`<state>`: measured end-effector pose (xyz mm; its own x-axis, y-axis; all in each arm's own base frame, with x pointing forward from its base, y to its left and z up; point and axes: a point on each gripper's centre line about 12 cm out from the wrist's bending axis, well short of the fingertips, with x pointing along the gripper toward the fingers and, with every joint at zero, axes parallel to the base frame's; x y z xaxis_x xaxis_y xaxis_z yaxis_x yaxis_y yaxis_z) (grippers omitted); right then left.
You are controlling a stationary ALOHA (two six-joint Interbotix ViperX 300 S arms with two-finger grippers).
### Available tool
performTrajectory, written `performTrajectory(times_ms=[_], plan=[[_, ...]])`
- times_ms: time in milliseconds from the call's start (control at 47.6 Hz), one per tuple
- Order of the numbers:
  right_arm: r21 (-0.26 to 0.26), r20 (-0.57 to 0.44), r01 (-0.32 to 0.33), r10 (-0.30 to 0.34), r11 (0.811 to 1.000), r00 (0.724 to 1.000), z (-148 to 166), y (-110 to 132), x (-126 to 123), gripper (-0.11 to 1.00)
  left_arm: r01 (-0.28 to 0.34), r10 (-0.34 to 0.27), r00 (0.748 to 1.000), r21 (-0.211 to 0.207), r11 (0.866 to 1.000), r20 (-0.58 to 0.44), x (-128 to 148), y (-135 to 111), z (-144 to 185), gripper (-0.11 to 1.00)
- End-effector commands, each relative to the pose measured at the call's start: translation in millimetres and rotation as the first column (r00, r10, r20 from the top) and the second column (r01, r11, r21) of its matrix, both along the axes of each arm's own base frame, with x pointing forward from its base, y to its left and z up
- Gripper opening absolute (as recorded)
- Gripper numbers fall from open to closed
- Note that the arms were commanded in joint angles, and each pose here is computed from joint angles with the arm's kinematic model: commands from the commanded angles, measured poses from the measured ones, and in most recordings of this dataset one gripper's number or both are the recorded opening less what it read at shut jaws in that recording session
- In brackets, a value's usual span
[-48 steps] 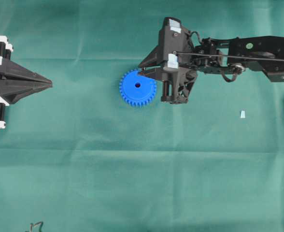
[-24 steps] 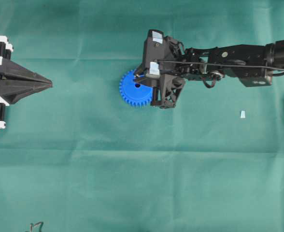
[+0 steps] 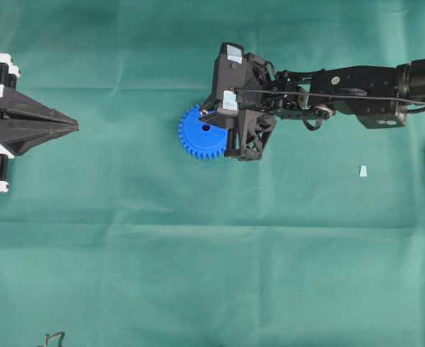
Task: Insert the shaft into the center hole of the gear.
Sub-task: 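Lift the shaft and carry it left over the blue gear's center hole, then align the held shaft vertically above the gear hole and lower it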
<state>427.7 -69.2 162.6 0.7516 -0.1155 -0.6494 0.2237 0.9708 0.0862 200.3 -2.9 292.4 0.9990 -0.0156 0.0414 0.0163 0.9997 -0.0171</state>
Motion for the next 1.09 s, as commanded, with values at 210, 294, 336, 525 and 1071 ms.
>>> performTrajectory(times_ms=[210,294,336,525,1071], plan=[[-0.007,0.069,0.008,-0.008,1.0,0.998,24,-2,1,0.18,0.002,-0.002,1.0,-0.006,1.0,0.009,3,0,7,0.0],[-0.003,0.075,0.008,-0.008,1.0,0.997,24,0,1,0.18,0.002,-0.002,1.0,-0.005,1.0,0.008,3,0,7,0.0],[0.0,0.077,0.01,-0.009,1.0,0.997,23,1,1,0.18,0.004,-0.003,1.0,-0.005,1.0,0.008,3,-1,7,0.0],[0.024,0.099,0.028,-0.031,0.999,0.995,20,3,-1,0.18,0.002,-0.002,1.0,-0.006,1.0,0.005,3,0,7,0.0],[0.046,0.095,0.051,-0.055,0.998,0.994,0,1,5,0.18,0.0,0.0,1.0,-0.006,1.0,0.005,3,0,7,0.0]])
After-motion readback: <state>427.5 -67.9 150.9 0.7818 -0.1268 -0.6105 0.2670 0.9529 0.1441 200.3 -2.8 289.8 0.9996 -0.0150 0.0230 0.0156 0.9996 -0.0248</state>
